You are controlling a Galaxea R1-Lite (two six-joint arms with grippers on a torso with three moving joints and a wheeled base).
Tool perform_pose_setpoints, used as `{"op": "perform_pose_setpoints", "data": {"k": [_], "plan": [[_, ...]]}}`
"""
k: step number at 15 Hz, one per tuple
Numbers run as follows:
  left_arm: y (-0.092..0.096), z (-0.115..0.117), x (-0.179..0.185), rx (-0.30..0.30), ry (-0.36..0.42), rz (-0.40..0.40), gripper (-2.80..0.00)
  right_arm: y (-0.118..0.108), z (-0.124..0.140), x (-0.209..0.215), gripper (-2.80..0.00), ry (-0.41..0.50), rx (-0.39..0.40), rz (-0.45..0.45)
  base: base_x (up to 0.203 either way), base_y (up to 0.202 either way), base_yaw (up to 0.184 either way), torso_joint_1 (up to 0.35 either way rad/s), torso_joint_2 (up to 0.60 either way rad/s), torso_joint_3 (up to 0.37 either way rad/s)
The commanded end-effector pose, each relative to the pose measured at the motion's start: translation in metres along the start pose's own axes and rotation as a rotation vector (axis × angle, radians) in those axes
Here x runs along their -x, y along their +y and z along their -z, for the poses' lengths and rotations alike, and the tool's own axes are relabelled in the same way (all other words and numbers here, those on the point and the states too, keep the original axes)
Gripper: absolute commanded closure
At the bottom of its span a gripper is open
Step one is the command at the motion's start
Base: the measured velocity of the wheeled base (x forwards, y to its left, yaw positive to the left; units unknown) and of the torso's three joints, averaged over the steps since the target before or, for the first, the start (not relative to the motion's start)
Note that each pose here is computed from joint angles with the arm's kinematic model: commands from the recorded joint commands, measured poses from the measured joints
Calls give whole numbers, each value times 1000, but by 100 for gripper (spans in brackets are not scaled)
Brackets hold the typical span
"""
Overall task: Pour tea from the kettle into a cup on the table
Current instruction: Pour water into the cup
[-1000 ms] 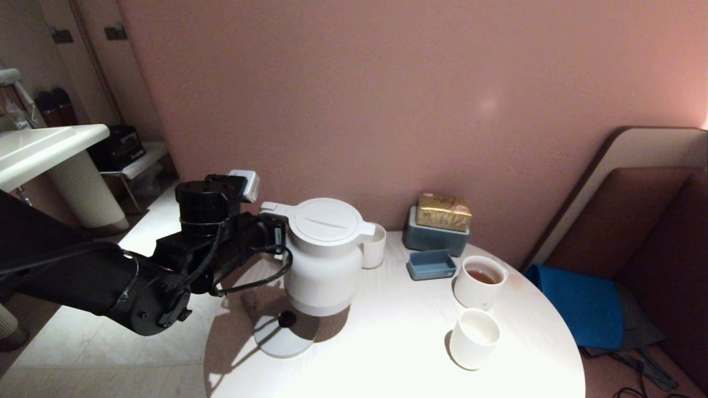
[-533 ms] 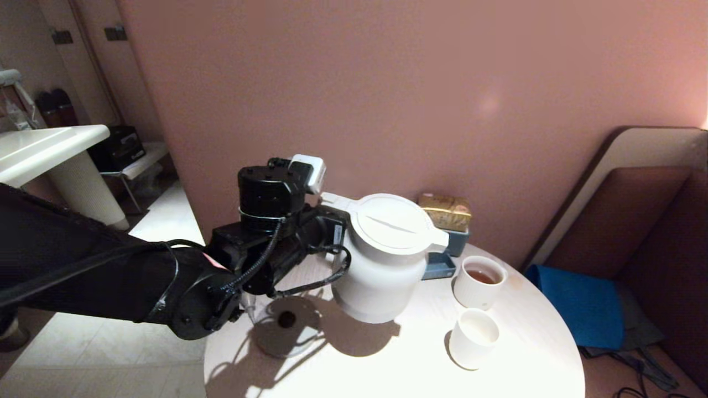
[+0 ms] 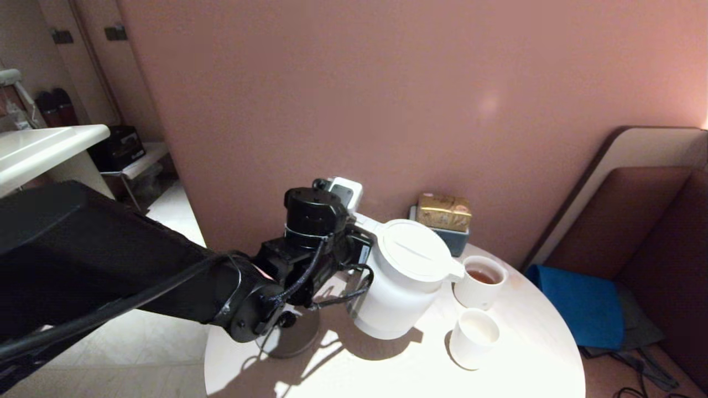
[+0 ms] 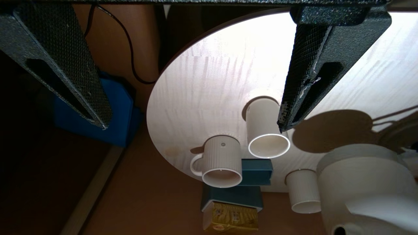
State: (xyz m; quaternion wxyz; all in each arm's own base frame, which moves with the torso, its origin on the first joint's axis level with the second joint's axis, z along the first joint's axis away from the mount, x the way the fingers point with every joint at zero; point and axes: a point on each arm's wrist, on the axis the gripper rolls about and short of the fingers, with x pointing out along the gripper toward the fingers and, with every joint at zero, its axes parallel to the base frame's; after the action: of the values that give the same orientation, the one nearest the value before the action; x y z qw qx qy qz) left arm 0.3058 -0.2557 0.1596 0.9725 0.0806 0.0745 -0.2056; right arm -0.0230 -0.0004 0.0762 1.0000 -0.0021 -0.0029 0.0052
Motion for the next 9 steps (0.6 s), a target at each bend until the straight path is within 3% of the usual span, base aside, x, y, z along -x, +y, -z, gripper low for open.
{"op": "perform_pose_setpoints", "data": {"k": [1,9], "plan": [[-6,8,-11,-14,10,1,0,0,0,0,-280,1,0,0,0,0,0,0,0,0],[-15,17,-34,-99,45,-17,0,0,0,0,-280,1,0,0,0,0,0,0,0,0]]}}
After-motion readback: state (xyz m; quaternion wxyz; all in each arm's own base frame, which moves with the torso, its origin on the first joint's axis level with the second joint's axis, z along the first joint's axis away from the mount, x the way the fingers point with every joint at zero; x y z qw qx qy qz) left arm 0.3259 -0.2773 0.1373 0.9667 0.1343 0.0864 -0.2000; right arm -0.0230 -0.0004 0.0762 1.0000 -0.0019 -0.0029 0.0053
